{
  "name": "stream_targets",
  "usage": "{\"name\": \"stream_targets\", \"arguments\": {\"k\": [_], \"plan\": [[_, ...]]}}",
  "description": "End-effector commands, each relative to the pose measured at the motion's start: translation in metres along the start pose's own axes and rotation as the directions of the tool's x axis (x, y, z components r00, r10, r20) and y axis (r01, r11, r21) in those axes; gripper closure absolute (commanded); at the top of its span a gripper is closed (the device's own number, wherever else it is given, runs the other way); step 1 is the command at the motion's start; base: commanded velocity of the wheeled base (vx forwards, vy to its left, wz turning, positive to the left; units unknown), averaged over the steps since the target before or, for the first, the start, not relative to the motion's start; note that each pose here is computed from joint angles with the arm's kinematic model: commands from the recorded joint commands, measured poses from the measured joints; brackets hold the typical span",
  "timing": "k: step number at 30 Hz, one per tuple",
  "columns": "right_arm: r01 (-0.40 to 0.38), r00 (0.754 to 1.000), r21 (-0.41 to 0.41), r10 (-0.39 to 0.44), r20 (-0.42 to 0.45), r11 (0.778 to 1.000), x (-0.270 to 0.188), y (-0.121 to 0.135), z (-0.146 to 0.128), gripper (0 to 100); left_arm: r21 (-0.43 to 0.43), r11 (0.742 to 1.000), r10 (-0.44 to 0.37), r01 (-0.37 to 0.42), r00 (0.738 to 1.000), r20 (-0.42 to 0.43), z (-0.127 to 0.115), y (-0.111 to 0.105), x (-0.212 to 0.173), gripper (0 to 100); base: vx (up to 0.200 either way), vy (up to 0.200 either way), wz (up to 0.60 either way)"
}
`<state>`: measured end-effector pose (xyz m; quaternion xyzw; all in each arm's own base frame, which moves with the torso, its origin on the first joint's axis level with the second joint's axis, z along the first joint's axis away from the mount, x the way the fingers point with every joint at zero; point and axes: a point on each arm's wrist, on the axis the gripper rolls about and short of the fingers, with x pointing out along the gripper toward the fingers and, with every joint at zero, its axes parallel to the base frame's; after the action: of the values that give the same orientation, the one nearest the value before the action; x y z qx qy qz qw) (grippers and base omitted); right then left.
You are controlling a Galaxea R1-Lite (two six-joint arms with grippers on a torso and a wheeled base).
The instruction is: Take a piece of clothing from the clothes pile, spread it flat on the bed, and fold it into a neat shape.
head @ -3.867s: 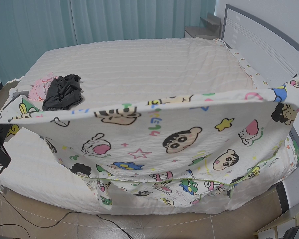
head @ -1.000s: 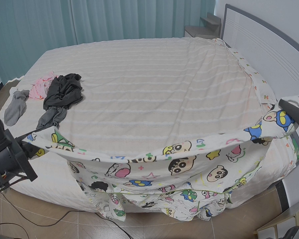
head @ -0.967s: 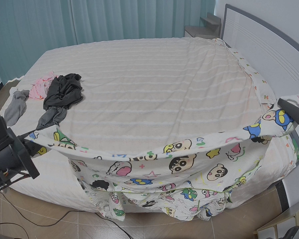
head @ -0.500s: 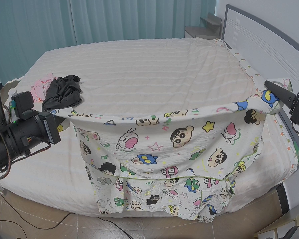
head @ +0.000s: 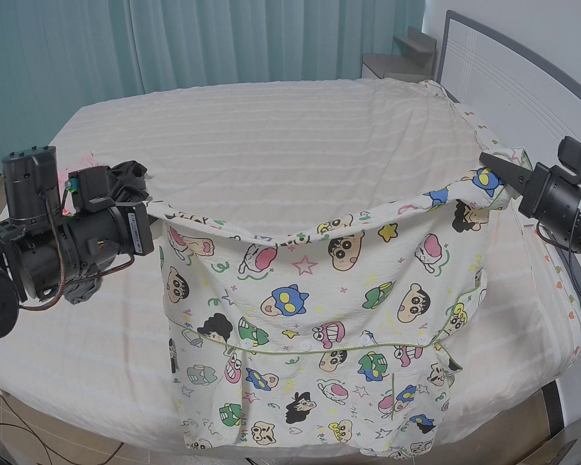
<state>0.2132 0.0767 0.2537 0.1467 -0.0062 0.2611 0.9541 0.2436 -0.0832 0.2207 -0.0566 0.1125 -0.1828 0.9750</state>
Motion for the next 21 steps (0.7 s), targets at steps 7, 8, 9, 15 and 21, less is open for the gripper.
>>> {"name": "stream_targets", "arguments": {"k": [7, 8, 9, 15, 21], "plan": [[0.071, 0.997, 0.018, -0.07, -0.033, 0.997, 0.052, -0.041, -0.036, 100, 0.001, 0.997, 0.077, -0.077, 0.993, -0.085, -0.015, 0.009, 0.071, 100, 0.2, 0.0, 0.0], [0.071, 0.997, 0.023, -0.07, -0.037, 0.997, 0.055, -0.043, -0.04, 100, 0.001, 0.997, 0.079, -0.079, 0.993, -0.091, -0.017, 0.01, 0.075, 100, 0.2, 0.0, 0.0], [0.068, 0.997, 0.029, -0.067, -0.043, 0.997, 0.059, -0.045, -0.044, 100, 0.001, 0.997, 0.08, -0.081, 0.992, -0.1, -0.019, 0.011, 0.08, 100, 0.2, 0.0, 0.0], [0.09, 0.994, 0.045, -0.087, -0.073, 0.995, 0.082, -0.065, -0.065, 100, 0.008, 0.992, 0.126, -0.127, 0.978, -0.167, -0.043, 0.018, 0.119, 100, 0.2, 0.0, 0.0], [0.128, 0.983, 0.096, -0.114, -0.142, 0.987, 0.1, -0.081, -0.092, 100, 0.021, 0.98, 0.196, -0.196, 0.963, -0.187, -0.077, 0.027, 0.157, 100, 0.033, 0.0, 0.0]]}}
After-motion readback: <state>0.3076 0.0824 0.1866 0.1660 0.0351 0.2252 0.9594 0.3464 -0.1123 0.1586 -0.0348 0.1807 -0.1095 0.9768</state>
